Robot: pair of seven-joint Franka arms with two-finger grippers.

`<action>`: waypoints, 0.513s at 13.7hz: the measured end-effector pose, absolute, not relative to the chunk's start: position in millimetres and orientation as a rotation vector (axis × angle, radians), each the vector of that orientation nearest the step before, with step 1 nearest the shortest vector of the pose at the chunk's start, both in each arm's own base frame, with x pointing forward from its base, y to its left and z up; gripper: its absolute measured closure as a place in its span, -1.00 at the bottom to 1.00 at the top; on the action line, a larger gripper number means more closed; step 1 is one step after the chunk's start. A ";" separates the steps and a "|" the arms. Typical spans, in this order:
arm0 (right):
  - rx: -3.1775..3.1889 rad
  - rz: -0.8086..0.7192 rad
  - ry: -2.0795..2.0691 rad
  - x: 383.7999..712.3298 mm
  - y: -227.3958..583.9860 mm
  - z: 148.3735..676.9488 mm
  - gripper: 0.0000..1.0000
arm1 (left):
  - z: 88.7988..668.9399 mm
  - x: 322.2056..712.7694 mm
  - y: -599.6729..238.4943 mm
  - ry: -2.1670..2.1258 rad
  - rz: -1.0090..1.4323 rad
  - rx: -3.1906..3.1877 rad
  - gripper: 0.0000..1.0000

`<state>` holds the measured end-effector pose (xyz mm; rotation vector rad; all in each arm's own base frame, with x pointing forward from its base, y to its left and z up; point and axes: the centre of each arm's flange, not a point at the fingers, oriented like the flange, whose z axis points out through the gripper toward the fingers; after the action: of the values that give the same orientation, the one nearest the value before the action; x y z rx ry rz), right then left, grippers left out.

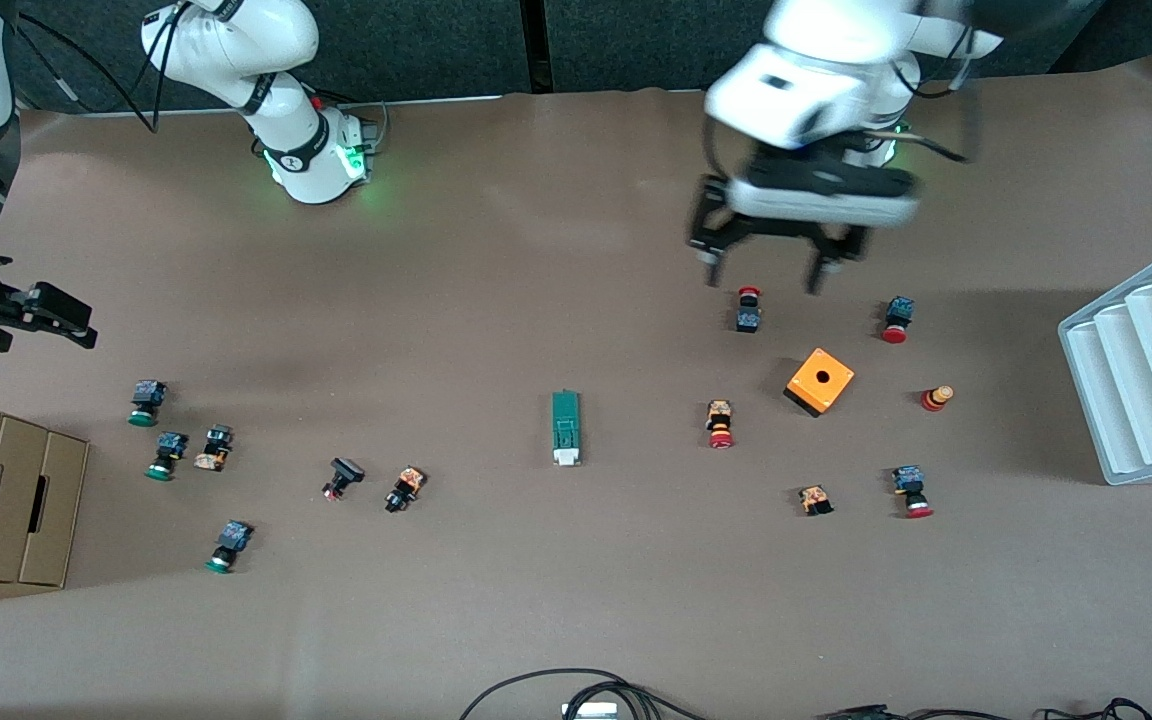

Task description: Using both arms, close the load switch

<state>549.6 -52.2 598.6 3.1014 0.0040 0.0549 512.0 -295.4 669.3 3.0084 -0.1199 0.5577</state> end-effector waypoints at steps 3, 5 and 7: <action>3.101 0.055 0.005 549.7 -51.8 598.6 -0.98 | 667.6 547.1 -217.9 -0.115 0.501 2.996 -1.00; 3.101 0.055 0.005 549.7 -51.7 598.5 -0.98 | 651.8 561.6 -173.0 -0.043 0.429 3.033 -1.00; 3.101 0.055 0.006 549.8 -51.5 598.5 -0.98 | 633.3 572.0 -129.0 0.038 0.351 3.066 -1.00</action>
<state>549.8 -51.5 598.5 3.1013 0.0058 0.0552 572.0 -129.0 633.3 3.0656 0.0377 0.3511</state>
